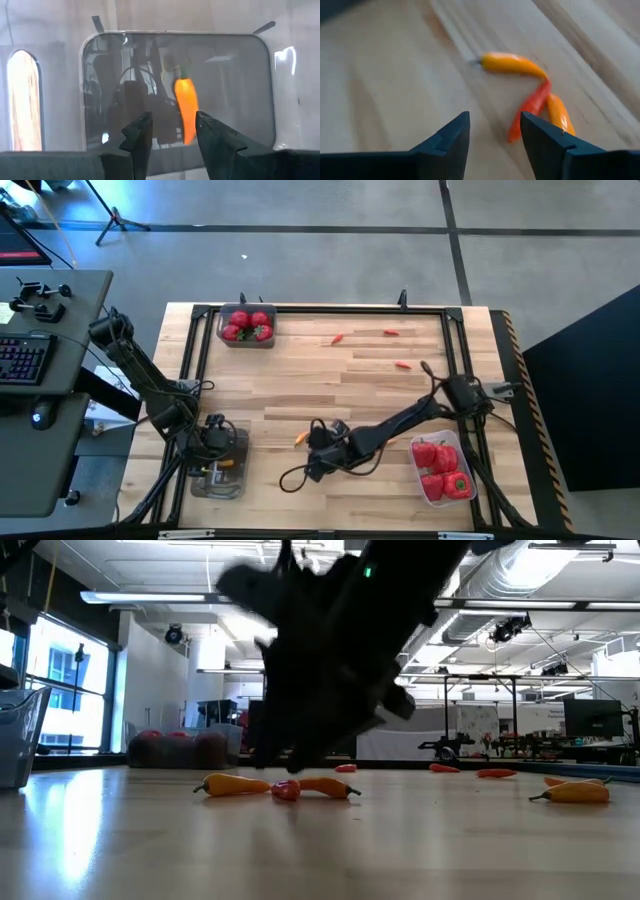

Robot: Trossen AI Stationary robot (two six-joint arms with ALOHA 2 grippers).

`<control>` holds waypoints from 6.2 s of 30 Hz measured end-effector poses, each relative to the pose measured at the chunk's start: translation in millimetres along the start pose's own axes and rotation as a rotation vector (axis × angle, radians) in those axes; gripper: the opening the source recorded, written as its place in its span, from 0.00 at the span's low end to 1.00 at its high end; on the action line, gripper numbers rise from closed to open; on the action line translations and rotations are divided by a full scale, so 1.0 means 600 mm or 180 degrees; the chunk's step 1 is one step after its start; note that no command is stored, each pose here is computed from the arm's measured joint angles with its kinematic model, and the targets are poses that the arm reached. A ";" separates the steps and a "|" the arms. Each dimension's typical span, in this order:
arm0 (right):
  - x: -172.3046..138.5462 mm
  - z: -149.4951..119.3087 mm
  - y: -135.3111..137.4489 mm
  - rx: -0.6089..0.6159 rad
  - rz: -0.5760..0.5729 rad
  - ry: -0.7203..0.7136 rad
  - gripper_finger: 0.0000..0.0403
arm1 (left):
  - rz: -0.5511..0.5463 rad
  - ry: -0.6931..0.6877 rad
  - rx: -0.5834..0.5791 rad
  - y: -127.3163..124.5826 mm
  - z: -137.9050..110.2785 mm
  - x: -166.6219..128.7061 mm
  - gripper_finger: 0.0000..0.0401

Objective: Sort produce into baskets
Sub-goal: Put the orange chili pepper into the bottom black bin, then put the yellow chili pepper into the bottom black bin, then put the orange chili pepper into the bottom black bin

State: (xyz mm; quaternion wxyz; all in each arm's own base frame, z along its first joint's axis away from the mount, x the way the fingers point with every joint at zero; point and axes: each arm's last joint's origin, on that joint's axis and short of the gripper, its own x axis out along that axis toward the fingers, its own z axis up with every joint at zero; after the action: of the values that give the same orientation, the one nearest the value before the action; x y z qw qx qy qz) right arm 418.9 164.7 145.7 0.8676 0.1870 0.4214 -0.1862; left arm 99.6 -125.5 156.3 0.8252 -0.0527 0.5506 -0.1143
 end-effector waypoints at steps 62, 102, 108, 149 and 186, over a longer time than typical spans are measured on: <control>-0.010 0.100 0.036 -0.0866 0.0322 -0.0280 0.01 | 0.0882 -0.1235 0.1360 0.021 0.092 -0.087 0.39; -0.015 0.157 0.042 -0.0801 0.0769 -0.0874 0.14 | 0.0970 -0.1433 0.2089 -0.005 0.116 -0.064 0.00; -0.012 0.151 0.036 -0.0691 0.0637 -0.0759 0.36 | 0.0480 -0.1158 0.1854 -0.008 0.107 -0.087 0.00; 0.049 0.061 -0.037 0.0180 -0.0201 0.0108 0.46 | 0.0449 0.0240 0.0449 0.001 -0.003 -0.042 0.31; 0.057 0.087 -0.068 -0.1630 0.0185 0.0507 0.37 | 0.0153 0.0116 0.0646 -0.017 0.014 -0.055 0.29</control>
State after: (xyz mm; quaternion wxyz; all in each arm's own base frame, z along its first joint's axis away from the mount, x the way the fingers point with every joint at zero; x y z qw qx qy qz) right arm 453.6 99.0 141.2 0.8558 -0.0124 0.5161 -0.0333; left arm 93.7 -127.7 191.1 0.8186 0.0466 0.5523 -0.1506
